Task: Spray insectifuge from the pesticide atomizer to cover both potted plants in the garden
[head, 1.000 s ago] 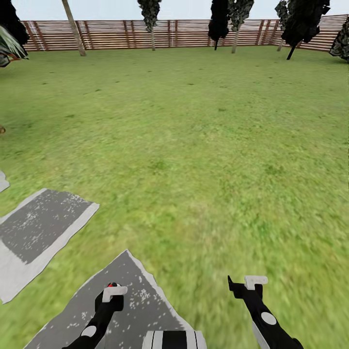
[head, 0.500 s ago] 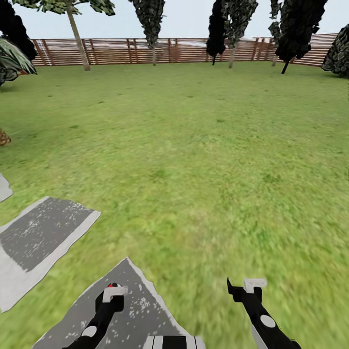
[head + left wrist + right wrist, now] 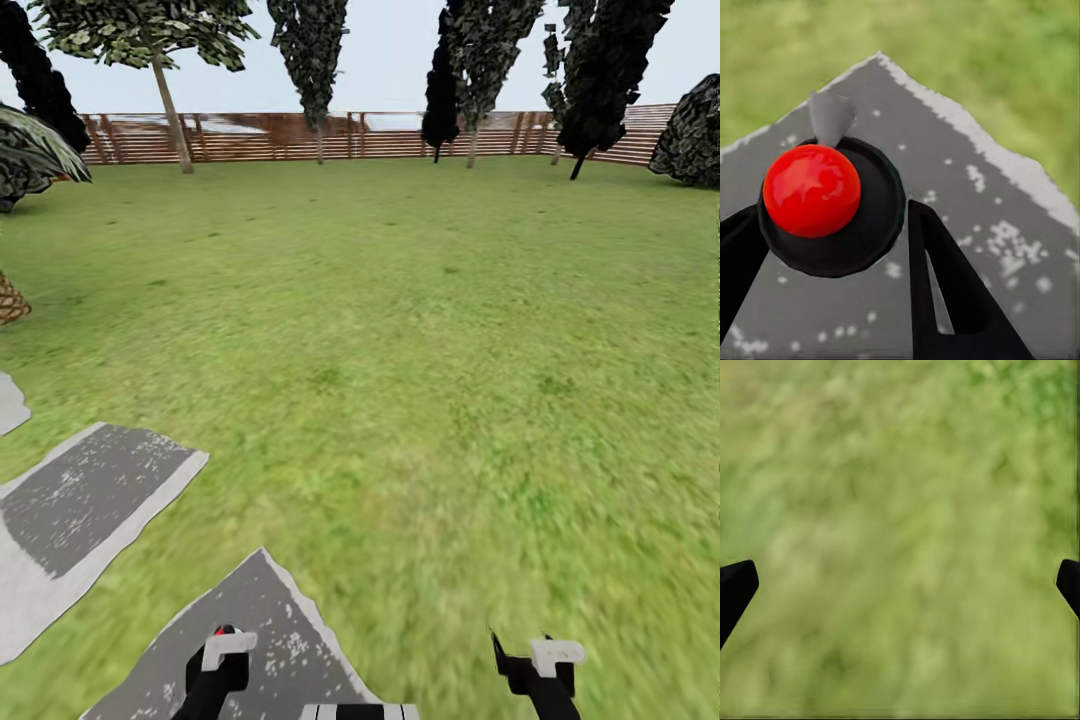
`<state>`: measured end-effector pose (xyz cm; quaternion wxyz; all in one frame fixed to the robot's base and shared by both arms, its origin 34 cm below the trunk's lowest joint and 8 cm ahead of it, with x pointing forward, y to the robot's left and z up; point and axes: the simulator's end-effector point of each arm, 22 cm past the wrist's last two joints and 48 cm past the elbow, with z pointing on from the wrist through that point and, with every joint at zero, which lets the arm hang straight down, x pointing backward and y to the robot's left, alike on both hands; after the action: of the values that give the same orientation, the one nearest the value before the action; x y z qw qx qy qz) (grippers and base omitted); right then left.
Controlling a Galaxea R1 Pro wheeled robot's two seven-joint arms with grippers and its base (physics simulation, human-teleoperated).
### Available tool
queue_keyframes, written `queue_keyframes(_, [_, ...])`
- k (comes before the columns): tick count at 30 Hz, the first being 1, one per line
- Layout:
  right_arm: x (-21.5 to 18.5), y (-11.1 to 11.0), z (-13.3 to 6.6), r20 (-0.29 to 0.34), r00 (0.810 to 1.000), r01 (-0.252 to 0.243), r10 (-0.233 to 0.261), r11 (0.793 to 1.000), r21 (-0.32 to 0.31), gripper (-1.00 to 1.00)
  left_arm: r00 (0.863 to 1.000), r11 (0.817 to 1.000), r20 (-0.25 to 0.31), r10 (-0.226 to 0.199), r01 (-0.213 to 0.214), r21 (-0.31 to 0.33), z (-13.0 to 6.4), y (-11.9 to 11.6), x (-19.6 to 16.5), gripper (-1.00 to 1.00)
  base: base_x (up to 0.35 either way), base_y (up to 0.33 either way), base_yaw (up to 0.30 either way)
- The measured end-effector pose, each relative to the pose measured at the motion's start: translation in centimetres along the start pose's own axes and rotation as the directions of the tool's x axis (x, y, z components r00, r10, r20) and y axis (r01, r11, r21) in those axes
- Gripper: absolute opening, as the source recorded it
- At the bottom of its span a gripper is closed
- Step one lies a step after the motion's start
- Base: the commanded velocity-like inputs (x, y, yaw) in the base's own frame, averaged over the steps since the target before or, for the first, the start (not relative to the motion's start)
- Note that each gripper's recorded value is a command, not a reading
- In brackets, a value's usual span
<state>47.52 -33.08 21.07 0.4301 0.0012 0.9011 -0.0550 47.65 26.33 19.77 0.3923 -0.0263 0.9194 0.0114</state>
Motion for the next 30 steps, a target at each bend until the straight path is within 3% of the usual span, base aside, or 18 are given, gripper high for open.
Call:
queue_keyframes(9, [-0.6, -0.2, -0.7, 0.009, 1.000, 0.003, -0.003, 1.000, -0.004, 1.00, 1.000, 0.999, -0.020, 0.003, -0.004, -0.046, -2.2, 1.3, 2.0, -1.00, 0.000, 0.000, -0.140])
queue_keyframes(30, [-4.7, -0.3, -2.2, 0.036, 0.999, -0.006, 0.006, 1.000, -0.002, 1.00, 1.000, 0.998, 0.004, 0.000, 0.001, -0.059, -4.0, 1.3, -1.8, -1.00, 0.000, 0.000, -0.005])
